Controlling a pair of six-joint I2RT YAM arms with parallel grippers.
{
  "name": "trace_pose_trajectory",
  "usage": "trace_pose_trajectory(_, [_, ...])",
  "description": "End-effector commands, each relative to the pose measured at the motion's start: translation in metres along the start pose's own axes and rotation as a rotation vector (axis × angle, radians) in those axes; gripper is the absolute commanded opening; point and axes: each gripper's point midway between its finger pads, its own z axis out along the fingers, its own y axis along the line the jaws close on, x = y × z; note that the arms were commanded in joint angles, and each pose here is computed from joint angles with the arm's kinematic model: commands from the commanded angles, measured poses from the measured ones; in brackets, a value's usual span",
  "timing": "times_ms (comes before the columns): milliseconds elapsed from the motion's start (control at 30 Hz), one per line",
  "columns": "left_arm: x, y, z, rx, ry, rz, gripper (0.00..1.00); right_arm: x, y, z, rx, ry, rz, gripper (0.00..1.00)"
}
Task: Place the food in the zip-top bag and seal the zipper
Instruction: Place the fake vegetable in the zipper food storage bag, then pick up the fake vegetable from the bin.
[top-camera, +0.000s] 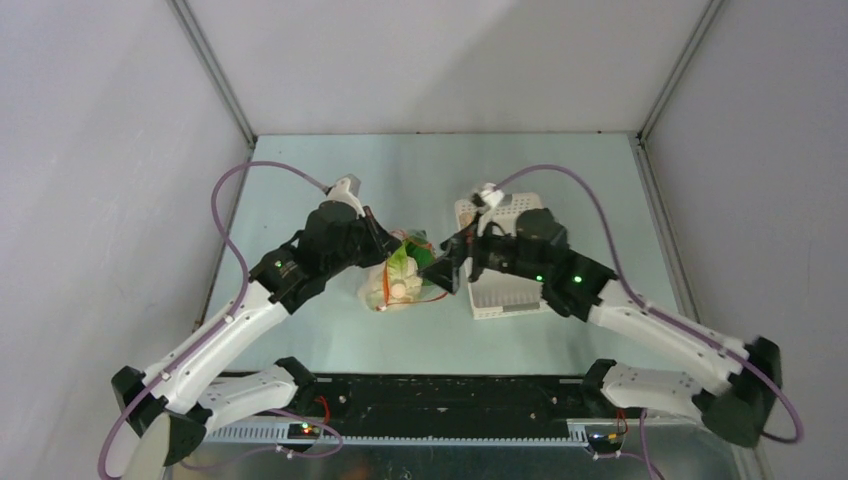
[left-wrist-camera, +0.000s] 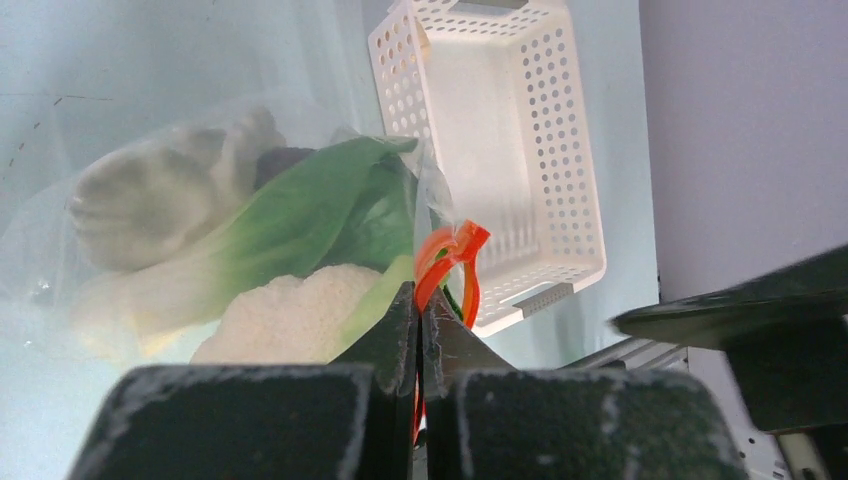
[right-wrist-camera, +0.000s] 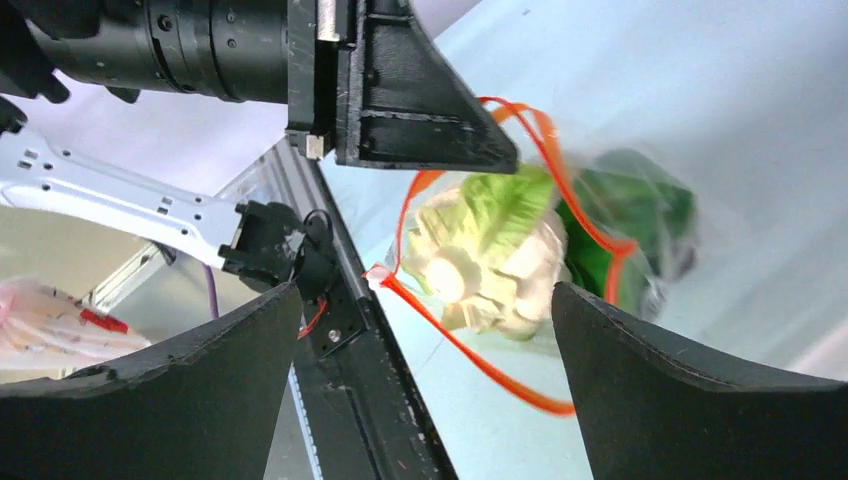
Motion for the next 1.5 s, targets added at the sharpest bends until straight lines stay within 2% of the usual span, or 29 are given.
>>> trace_pose_trajectory(0, [-0.030,-0.020,-0.008,0.060,-0.087,0.004,0.00,-0.006,-0.018,-0.044,0.074,-0.058,0.023,0.99])
trace_pose_trajectory(67, [-0.030,-0.017,-0.008,0.056,-0.086,0.008,0.00,-0.013,-0.041,-0.065,0.211,-0.126,0.079,0.99])
trace_pose_trajectory(167, [-0.031,-0.015,-0.007,0.048,-0.090,0.013,0.00,-0.009,-0.078,-0.093,0.374,-0.155,0.147,0.99])
trace_pose_trajectory(400, [-0.043,-0.008,-0.004,0.019,-0.103,0.038,0.00,0.031,-0.129,-0.124,0.556,0.039,0.388,0.99])
trace_pose_trajectory(533, [-0.047,-0.010,0.004,0.026,-0.101,0.066,0.00,0.030,-0.165,-0.130,0.698,0.040,0.411,0.99])
trace_pose_trajectory(667, [-0.048,-0.016,0.013,0.055,-0.078,0.082,0.00,0.013,-0.205,-0.115,0.771,-0.028,0.424,0.99])
trace_pose_trajectory(700, [-0.048,-0.016,0.014,0.056,-0.076,0.083,0.00,0.001,-0.212,-0.109,0.765,-0.078,0.413,0.98])
trace_pose_trajectory(833, [-0.048,-0.014,0.016,0.049,-0.074,0.083,0.00,-0.011,-0.242,-0.076,0.734,-0.123,0.421,0.95])
trace_pose_trajectory(967, [-0.050,-0.009,0.017,0.033,-0.087,0.086,0.00,-0.012,-0.268,-0.042,0.700,-0.100,0.438,0.91])
trace_pose_trajectory(1133, [-0.048,-0.002,0.021,0.004,-0.072,0.086,0.00,-0.006,-0.313,-0.017,0.783,-0.106,0.435,0.87])
trace_pose_trajectory(1167, [-0.048,-0.001,0.022,-0.001,-0.069,0.085,0.00,0.000,-0.321,-0.011,0.788,-0.101,0.436,0.84])
trace_pose_trajectory(1300, [-0.046,0.001,0.023,-0.006,-0.063,0.074,0.00,0.009,-0.337,0.006,0.796,-0.079,0.432,0.74])
trace_pose_trajectory(1467, [-0.045,0.005,0.022,-0.024,-0.067,0.071,0.00,0.024,-0.346,0.017,0.796,-0.054,0.439,0.68])
